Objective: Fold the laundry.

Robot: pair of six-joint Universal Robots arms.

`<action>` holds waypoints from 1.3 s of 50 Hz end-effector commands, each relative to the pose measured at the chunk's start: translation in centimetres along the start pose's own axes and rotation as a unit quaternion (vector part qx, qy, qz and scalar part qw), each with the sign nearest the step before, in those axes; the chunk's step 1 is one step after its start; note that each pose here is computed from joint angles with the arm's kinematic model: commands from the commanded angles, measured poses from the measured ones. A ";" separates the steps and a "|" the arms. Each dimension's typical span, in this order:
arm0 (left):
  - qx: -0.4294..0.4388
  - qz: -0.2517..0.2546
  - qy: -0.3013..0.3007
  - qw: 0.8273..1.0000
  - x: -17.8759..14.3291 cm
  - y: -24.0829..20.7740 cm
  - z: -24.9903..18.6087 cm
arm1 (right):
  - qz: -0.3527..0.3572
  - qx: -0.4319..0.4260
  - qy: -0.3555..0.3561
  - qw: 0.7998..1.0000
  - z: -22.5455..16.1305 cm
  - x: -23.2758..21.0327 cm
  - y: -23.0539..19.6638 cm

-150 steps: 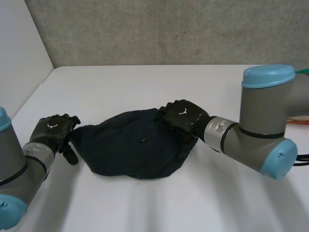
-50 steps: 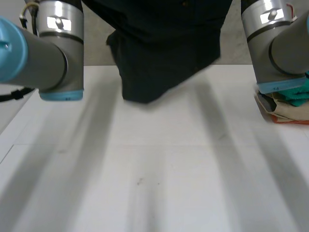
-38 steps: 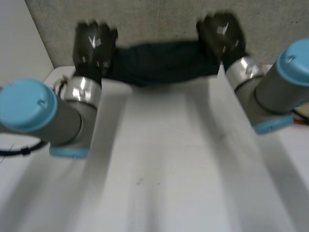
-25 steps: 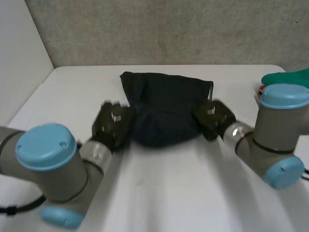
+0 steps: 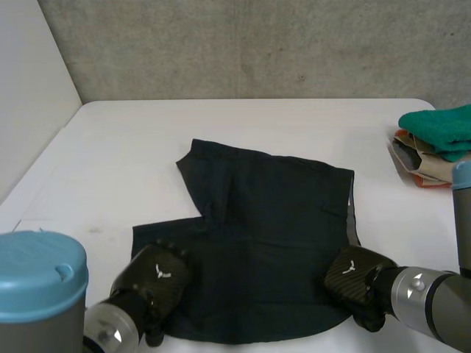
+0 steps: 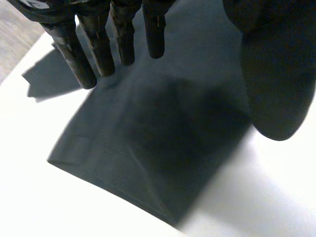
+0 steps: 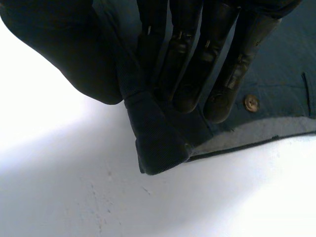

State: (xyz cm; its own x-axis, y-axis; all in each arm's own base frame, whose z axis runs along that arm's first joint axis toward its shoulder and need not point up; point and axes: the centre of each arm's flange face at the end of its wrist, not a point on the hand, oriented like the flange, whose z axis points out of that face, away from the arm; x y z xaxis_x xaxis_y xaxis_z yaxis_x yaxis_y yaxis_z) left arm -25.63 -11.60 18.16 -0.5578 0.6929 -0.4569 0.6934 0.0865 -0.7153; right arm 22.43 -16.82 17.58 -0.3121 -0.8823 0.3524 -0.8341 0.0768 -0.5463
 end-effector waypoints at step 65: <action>0.010 0.091 -0.207 0.974 -9.2 -0.8 18.9 | 0.036 0.038 0.048 0.997 2.9 0.6 0.9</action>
State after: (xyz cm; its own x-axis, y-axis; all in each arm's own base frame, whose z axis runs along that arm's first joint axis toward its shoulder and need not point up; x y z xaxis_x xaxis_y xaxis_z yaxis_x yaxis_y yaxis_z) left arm -29.94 -32.81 13.97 -0.5628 0.3093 -0.7666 0.7771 -0.1182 -0.6182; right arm 22.73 -18.51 15.11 -0.3979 -0.8337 0.3829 -0.7822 0.0902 -0.6165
